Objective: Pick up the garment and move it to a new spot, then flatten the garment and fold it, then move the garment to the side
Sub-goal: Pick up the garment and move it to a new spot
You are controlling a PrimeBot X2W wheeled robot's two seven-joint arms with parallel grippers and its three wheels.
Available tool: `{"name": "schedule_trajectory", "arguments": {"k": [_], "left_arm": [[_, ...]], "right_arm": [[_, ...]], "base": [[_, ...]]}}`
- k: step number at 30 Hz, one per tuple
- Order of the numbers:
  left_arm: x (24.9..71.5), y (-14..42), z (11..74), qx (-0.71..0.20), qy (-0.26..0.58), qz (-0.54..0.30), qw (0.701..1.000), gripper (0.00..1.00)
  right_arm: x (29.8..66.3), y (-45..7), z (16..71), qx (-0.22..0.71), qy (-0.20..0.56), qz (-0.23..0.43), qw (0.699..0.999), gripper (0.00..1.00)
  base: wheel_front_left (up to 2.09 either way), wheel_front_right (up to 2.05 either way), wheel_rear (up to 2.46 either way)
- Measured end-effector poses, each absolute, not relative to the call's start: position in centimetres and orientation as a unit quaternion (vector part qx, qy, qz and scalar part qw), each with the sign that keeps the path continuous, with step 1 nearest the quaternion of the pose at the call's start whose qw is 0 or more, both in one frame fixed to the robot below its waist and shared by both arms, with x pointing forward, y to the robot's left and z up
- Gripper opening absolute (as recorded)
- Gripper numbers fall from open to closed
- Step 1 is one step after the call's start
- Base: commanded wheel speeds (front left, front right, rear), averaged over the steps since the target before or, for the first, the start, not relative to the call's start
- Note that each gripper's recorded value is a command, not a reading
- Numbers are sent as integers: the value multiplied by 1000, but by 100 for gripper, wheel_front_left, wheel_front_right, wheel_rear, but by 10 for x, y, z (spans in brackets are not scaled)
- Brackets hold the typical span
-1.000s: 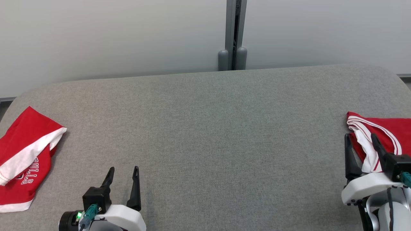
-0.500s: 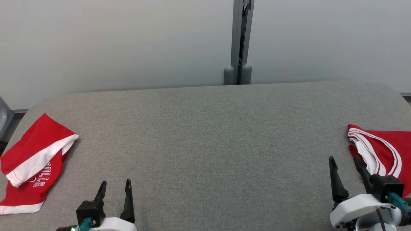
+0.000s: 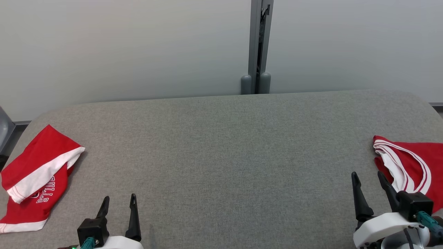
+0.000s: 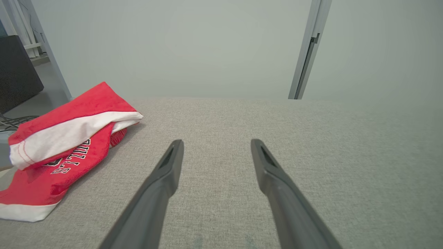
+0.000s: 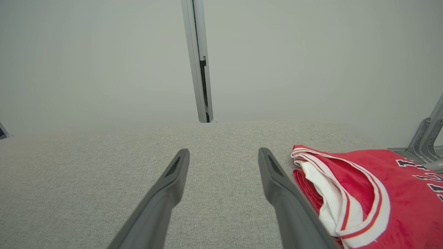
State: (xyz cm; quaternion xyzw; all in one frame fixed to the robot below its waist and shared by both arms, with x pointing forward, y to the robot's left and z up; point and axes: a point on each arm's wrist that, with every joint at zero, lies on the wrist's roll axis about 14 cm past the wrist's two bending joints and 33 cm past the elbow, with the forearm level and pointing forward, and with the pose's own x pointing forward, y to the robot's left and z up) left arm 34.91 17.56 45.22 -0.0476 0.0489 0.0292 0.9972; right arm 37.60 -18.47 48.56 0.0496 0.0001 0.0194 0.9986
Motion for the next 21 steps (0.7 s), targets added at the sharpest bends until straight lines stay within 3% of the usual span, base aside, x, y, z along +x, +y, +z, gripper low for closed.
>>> {"name": "schedule_trajectory", "arguments": {"k": [11,21], "left_arm": [[346,183,448,-49,54,42,996,100],[323,222,444,-44,57,104,992,100]], "right_arm": [[381,-173,481,49,9,36,998,100],[399,-125,474,61,23,101,993,100]], "base": [[0,0,0],[0,0,0]]}}
